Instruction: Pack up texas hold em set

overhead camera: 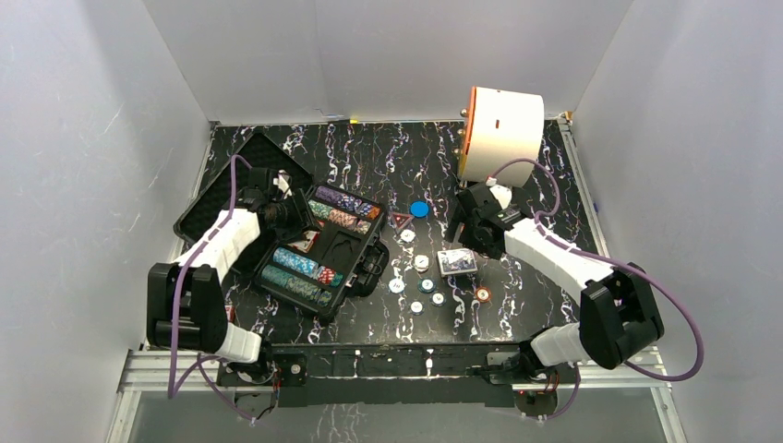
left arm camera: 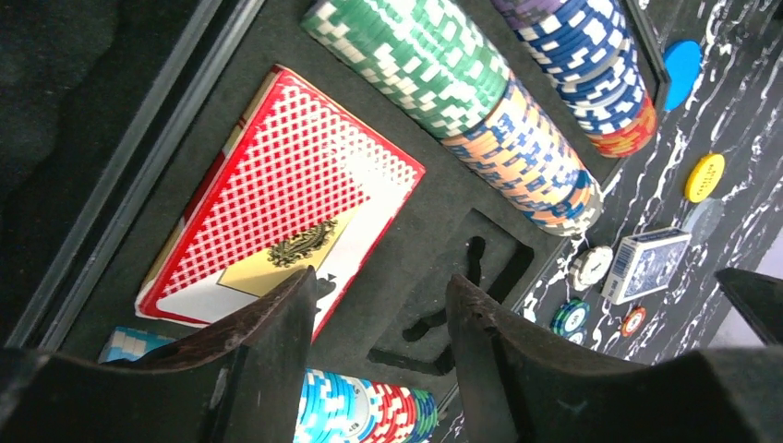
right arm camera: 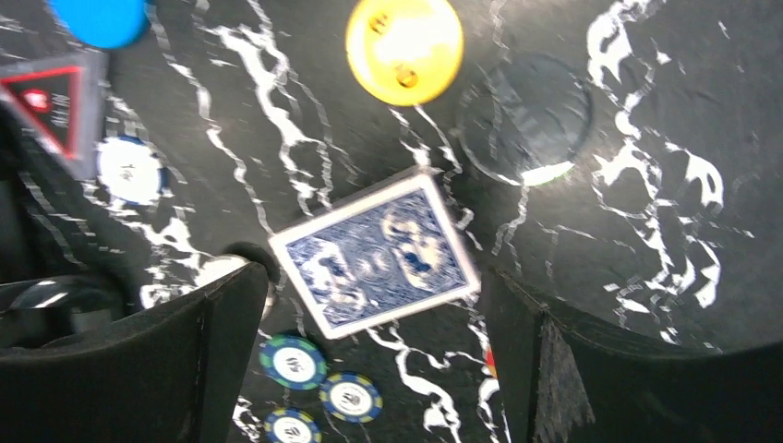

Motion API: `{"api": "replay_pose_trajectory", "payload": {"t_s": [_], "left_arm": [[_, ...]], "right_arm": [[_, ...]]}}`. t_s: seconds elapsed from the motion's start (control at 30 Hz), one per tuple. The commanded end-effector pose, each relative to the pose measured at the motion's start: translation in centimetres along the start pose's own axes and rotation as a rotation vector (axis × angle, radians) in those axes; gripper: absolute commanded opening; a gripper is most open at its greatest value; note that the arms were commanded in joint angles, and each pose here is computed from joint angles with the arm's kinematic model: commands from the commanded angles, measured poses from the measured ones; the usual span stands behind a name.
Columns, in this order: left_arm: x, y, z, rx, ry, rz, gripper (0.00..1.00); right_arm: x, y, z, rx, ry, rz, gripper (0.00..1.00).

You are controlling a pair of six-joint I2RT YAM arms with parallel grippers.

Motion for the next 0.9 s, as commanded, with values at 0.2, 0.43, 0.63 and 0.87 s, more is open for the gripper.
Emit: {"api": "replay_pose_trajectory", "payload": {"t_s": [0.2, 0.43, 0.63, 0.87], "left_arm": [[5.6, -7.2, -1.8, -0.119, -0.078, 0.444, 0.68], [7.7, -8.8, -1.5, -0.164, -0.133, 0.548, 0.81], [8.6, -9.3, -0.7, -0.175, -0.145, 0.587, 0.82], [9.6, -9.5, -0.3, -0.186, -0.185, 0.600, 0.82]], "right_arm": [[0.5, -2.5, 2.1, -0.275, 0.045, 0.126, 0.97], [-0.2, 0.3, 1.6, -0.551, 0.032, 0.048, 0.98], [-1.9, 0.7, 2.5, -0.673, 0.073, 0.118, 0.98], [-3.5, -0.3, 2.9, -0.731, 0.040, 0.221, 0.95]]}}
Point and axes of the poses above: each gripper's point midway between its finger pads, its own x axis back along the fingers, its own y axis along the line the jaws close on, z = x × y, the point moved 4 cm from there along x, back along the fingers, and after that the axes turned 13 degrees about -x, right-handed, at the moved point
